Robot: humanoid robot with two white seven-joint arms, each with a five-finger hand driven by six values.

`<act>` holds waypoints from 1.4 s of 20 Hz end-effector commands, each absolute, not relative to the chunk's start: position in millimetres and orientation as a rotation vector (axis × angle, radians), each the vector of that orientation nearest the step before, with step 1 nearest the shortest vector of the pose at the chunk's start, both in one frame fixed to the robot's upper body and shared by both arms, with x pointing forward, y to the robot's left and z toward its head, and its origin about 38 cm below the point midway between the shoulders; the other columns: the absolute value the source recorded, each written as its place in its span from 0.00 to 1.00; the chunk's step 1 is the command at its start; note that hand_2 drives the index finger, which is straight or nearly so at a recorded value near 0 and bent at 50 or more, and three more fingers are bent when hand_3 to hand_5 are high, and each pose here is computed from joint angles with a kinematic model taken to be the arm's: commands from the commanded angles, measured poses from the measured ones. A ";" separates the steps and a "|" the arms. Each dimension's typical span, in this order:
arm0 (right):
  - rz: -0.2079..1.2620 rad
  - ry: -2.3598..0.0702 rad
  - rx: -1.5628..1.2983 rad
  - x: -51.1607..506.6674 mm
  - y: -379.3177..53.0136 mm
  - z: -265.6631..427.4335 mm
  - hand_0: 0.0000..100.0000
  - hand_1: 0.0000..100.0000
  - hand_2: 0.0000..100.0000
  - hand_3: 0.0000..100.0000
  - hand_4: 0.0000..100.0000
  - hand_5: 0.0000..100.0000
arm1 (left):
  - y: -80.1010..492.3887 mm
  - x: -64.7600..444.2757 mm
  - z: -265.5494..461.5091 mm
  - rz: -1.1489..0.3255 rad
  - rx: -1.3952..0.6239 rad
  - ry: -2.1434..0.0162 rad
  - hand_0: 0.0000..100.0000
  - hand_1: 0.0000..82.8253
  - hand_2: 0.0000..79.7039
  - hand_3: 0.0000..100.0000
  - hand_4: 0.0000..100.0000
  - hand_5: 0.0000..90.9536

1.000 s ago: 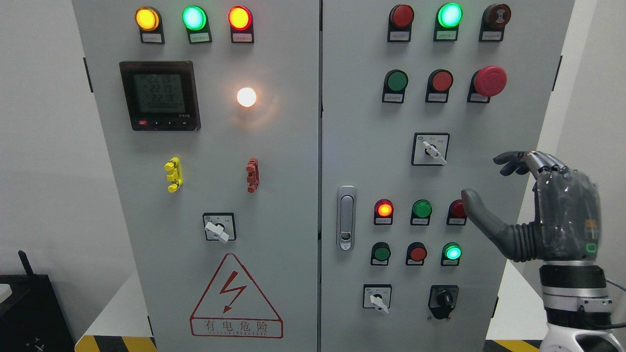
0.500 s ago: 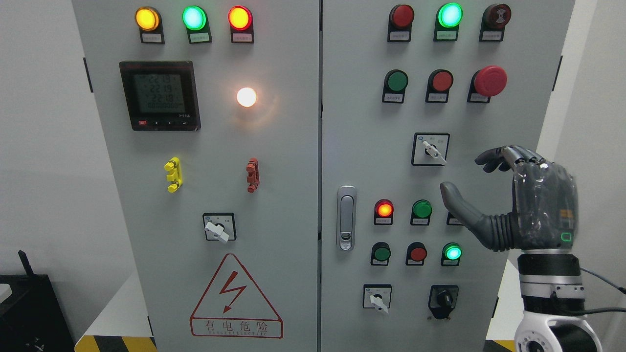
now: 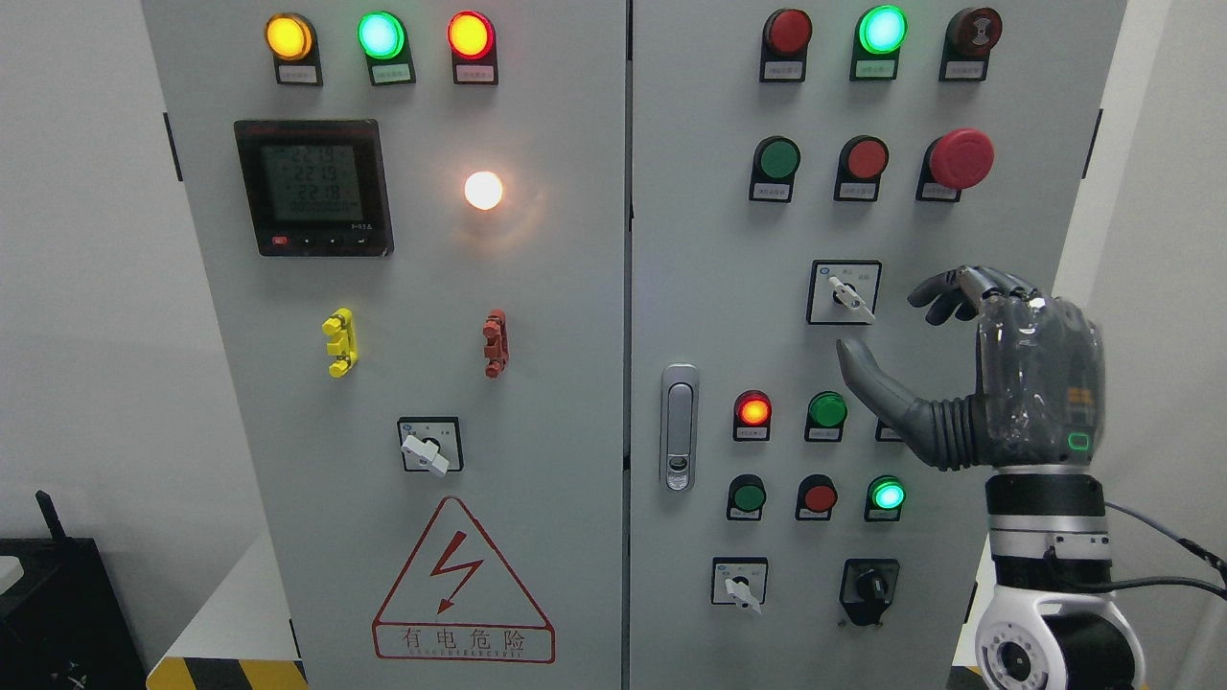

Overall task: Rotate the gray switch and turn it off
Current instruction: 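Close the right hand's fingers around the rotary switch handle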

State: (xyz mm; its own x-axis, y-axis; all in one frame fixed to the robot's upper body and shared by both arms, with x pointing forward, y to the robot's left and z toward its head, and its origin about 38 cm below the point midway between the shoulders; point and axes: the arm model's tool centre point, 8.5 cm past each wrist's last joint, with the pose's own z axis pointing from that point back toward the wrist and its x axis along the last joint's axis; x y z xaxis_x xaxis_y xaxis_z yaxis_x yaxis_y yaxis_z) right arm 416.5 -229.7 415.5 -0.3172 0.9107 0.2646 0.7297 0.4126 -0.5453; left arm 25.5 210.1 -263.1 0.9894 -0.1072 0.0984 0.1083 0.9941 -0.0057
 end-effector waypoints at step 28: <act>0.451 -2.042 -1.427 440.2 -222.0 425.0 0.01 0.34 0.58 0.84 0.76 0.93 | 209.9 25.5 -263.1 -0.076 -0.011 -0.098 0.12 0.47 0.00 0.00 0.00 0.00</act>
